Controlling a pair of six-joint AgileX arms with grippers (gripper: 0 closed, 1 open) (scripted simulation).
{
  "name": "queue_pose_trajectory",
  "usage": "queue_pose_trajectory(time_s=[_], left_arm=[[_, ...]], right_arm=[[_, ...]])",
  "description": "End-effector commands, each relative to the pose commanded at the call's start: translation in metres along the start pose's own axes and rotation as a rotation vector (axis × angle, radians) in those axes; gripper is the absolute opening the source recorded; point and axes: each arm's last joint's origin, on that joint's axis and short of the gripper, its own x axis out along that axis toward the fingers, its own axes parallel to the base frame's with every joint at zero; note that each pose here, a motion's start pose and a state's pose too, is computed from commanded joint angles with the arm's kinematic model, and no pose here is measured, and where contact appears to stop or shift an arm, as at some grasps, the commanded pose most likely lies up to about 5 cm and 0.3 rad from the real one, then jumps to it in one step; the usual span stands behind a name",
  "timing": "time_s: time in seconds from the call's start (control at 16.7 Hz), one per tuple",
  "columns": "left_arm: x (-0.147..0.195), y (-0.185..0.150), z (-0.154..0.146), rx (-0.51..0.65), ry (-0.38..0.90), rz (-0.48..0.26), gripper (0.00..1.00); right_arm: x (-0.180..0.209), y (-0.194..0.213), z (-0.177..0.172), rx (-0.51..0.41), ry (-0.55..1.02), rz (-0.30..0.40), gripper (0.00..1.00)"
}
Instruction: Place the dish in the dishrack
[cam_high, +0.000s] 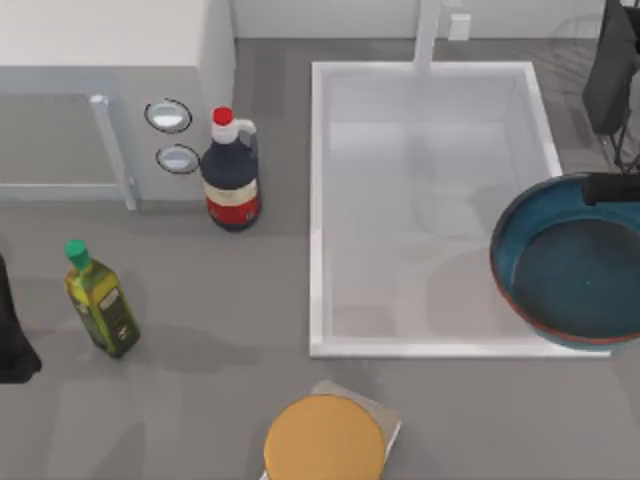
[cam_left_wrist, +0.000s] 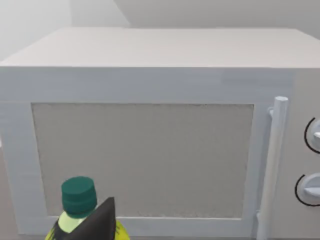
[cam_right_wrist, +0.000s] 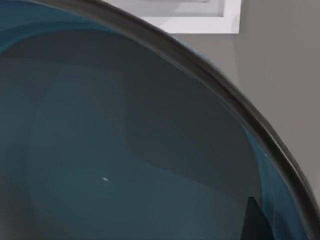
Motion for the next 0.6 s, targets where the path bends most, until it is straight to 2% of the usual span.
queue_pose_trajectory(time_s=[0.18, 0.48, 0.6], left_arm=[[0.000, 0.000, 0.000, 0.000, 0.000, 0.000, 1.00], [0.000, 0.000, 0.000, 0.000, 0.000, 0.000, 1.00], [0.000, 0.000, 0.000, 0.000, 0.000, 0.000, 1.00]], right_arm=[[-0.018, -0.003, -0.006, 0.000, -0.019, 0.007, 0.00], [-0.017, -0.002, -0.005, -0.003, -0.018, 0.008, 0.00], [-0.020, -0.009, -0.002, 0.012, -0.054, 0.042, 0.00]])
